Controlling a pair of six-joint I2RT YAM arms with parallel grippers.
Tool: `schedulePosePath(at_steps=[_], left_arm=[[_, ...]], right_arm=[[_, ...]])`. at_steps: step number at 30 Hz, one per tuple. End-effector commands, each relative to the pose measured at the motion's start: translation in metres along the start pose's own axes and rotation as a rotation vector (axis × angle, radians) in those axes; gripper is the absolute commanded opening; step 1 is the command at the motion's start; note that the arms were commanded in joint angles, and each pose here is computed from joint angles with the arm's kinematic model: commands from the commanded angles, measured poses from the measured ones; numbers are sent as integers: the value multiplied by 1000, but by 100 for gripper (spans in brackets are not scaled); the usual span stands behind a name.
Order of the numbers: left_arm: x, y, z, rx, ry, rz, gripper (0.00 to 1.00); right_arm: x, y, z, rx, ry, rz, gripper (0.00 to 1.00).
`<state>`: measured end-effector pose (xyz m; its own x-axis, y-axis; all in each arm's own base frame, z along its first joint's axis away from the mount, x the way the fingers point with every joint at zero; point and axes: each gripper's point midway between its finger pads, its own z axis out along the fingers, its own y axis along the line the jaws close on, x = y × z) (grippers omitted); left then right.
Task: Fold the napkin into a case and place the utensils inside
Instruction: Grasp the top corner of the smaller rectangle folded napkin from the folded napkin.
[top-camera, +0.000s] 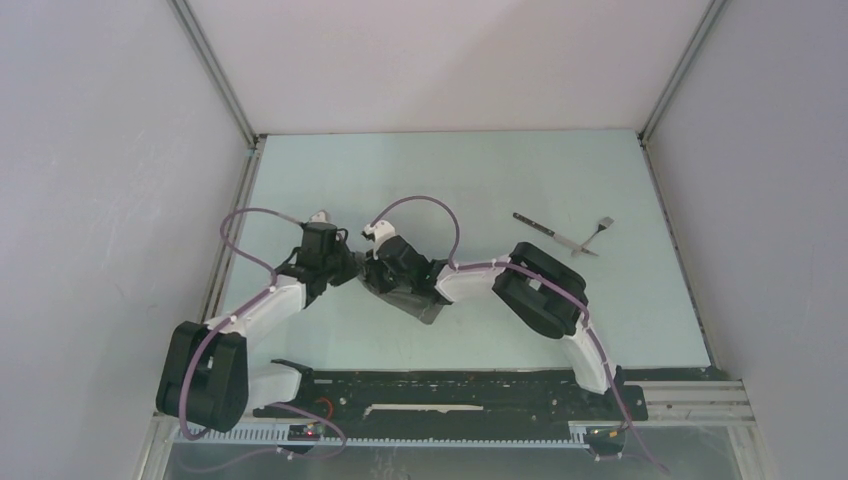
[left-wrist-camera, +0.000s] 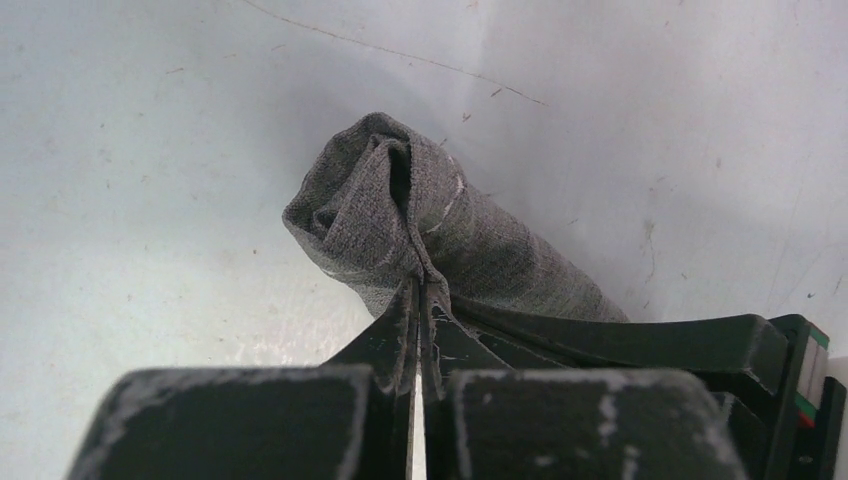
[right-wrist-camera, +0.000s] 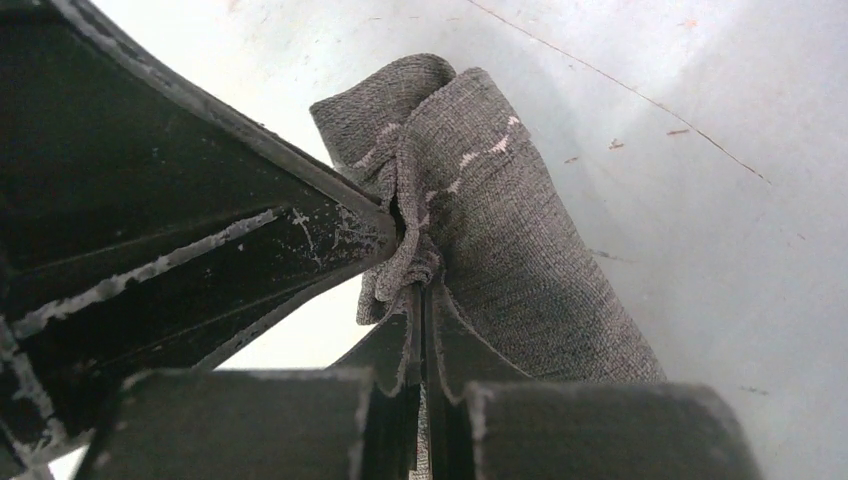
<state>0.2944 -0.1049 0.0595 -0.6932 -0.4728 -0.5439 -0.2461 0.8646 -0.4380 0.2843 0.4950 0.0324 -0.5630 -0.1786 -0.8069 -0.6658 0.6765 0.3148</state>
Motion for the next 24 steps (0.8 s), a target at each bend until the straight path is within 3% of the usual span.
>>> schedulePosePath(at_steps=[1,3,13,24], left_arm=[[0,-4,-1,26,9,-57,0],[2,0,-1,13,12,-58,0],[10,12,2,-9,31,-56,0],[10,13,-2,4,27,-59,0]], right_arm=[[-7,34,-12,-211,9,-46,3],[-8,33,-21,-258,-7,-15,13],[-25,45,-43,-480,-56,25,35],[-35,30,-35,-450,-74,78,39]])
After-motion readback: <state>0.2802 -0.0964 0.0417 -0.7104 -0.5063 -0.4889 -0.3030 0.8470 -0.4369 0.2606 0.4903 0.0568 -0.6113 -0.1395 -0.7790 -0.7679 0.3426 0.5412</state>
